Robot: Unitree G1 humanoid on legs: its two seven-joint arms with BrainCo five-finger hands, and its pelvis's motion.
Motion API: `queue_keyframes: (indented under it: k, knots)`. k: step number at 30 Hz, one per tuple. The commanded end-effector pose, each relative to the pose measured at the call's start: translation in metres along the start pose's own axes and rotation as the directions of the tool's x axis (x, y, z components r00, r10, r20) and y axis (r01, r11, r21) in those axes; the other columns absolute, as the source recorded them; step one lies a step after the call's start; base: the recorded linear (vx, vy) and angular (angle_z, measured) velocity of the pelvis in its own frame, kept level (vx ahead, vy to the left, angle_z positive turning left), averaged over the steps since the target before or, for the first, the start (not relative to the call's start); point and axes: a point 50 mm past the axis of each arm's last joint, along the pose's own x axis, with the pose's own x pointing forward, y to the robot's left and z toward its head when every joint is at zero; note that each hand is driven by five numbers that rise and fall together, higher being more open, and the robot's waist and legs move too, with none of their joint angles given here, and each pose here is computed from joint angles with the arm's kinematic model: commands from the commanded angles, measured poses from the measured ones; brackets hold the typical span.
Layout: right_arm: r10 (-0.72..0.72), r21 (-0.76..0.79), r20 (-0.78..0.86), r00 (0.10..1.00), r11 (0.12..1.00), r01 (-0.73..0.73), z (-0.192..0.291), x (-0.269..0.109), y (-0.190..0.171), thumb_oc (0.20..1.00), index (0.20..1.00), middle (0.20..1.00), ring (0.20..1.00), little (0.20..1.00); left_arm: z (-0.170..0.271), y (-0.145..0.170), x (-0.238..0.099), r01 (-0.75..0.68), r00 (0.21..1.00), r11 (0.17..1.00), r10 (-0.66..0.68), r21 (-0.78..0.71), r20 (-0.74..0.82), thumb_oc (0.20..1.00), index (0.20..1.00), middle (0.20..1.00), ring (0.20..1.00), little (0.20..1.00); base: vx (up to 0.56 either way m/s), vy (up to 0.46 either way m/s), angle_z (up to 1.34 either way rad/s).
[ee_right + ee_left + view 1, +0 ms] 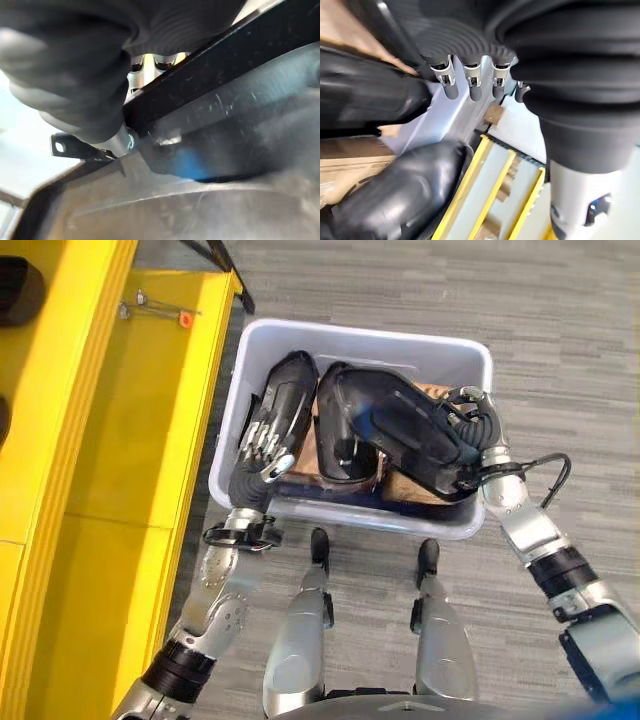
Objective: Move parts from the plastic box to the shelf.
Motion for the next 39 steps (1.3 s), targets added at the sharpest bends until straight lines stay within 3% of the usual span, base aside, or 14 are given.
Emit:
queue_keyframes:
  k: [1,15,24,29,39]
  knots:
    - [-0.042,0.154,0.134,0.990,0.988,0.021,0.027,0.005,-0.005,0.200,0.200,0.200,0.200,0.200,0.020,-0.007,0.002,0.092,0.993,0.995,-0.095,0.046,0.075,1.000,1.000,1.000,1.000,1.000,0.02,-0.021,0.04]
    - [0.003,0.469,0.174,0.985,0.879,-0.085,0.038,-0.031,0.000,0.200,0.200,0.200,0.200,0.200,0.008,0.019,-0.021,0.003,1.000,0.997,-0.002,0.071,-0.024,1.000,1.000,1.000,1.000,1.000,0.04,-0.031,-0.02]
    - [0.132,0.757,0.046,0.990,0.642,-0.121,0.021,-0.052,0.025,0.200,0.200,0.200,0.200,0.200,-0.006,0.040,-0.040,-0.113,0.987,0.990,0.121,0.080,-0.106,1.000,1.000,1.000,1.000,1.000,0.03,-0.070,0.00]
    - [0.160,0.801,0.058,0.985,0.582,-0.141,0.024,-0.051,0.030,0.200,0.200,0.200,0.200,0.200,-0.012,0.046,-0.050,-0.164,0.976,0.984,0.172,0.069,-0.137,1.000,1.000,1.000,1.000,1.000,-0.02,-0.159,0.24]
    - [0.125,0.756,0.098,0.987,0.636,-0.156,0.028,-0.043,0.016,0.200,0.200,0.200,0.200,0.200,-0.027,0.044,-0.053,-0.193,0.966,0.981,0.192,0.012,-0.172,1.000,1.000,1.000,1.000,1.000,-0.11,-0.087,0.68]
